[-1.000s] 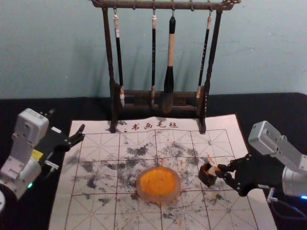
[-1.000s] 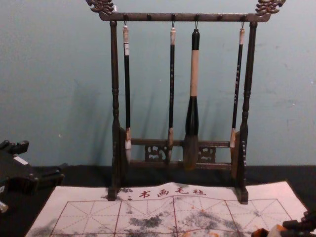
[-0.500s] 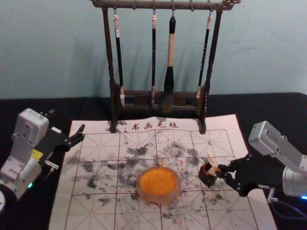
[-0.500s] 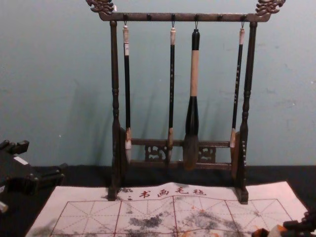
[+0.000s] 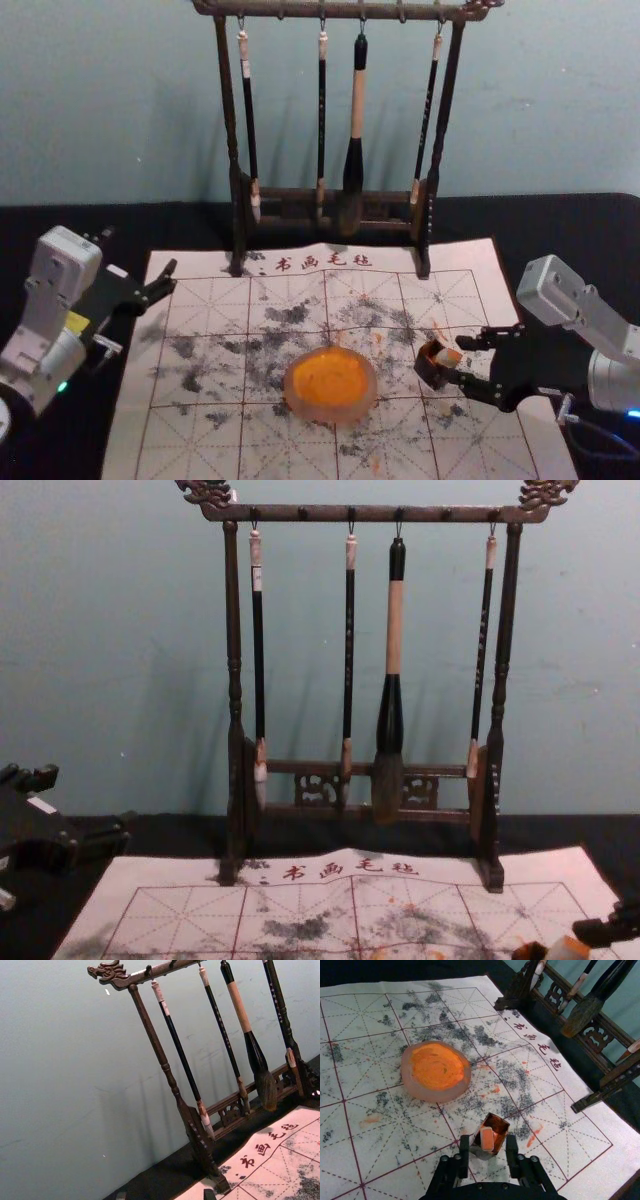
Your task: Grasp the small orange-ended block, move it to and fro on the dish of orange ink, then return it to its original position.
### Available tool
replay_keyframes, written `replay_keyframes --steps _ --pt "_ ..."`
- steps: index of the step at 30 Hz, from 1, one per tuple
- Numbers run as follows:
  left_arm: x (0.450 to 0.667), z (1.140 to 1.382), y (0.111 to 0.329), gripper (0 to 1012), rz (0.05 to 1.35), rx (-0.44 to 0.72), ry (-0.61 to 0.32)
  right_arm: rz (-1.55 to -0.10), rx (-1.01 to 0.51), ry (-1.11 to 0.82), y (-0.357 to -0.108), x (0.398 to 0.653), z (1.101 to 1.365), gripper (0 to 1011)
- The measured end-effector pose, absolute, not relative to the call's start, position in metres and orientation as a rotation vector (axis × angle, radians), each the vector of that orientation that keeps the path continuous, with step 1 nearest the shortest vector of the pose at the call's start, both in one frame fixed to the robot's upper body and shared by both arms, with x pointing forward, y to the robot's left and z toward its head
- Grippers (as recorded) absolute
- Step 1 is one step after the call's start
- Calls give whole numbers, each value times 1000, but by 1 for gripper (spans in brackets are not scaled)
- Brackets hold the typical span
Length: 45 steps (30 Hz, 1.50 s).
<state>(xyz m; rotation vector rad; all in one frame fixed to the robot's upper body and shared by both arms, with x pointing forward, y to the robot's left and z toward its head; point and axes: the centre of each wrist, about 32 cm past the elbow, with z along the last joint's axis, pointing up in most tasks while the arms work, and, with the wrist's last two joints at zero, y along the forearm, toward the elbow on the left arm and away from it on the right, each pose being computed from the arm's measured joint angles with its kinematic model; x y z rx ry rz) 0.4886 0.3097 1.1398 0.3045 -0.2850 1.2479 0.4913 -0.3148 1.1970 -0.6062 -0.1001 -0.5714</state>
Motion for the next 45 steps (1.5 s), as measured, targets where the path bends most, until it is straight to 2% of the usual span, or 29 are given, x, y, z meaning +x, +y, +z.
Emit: replay_keyframes --steps 1,2,5,9,12,13,17,20,27,35,38,40,41,45 --pt "489 1140 310 1001 1248 304 -285 -571 -606 -100 -315 491 1197 453" --pt "489 1140 310 1001 1248 304 -285 -571 -606 -100 -315 491 1197 453" --pt "489 1140 310 1001 1248 304 -285 -572 -605 -101 -315 491 1197 540" --pt "489 1140 310 1001 1248 304 -285 -572 -604 -101 -315 491 1197 702" --pt "489 1140 310 1001 1248 304 -285 -572 -604 -101 -315 491 1197 758" --pt "489 1140 310 1001 1248 304 -285 -572 -604 -101 -315 491 1197 815" --pt "489 1140 310 1001 1248 304 -285 -572 -603 -101 -315 491 1197 894" --pt "489 1140 310 1001 1248 304 -285 -572 -603 -101 -315 491 1197 995" --pt "489 1140 310 1001 1248 304 -285 -589 -579 -126 -313 489 1198 1000" --pt "489 1140 310 1001 1248 304 -285 -691 -471 -220 -307 478 1204 1000" --pt "489 1140 310 1001 1248 305 -285 -784 -404 -268 -306 472 1205 1000" --pt "489 1140 310 1001 1248 304 -285 -907 -348 -319 -304 464 1202 1000" --pt "489 1140 310 1001 1248 304 -285 -907 -348 -319 -304 464 1202 1000" --pt "489 1140 310 1001 1248 304 -285 -1081 -305 -344 -299 454 1186 1000"
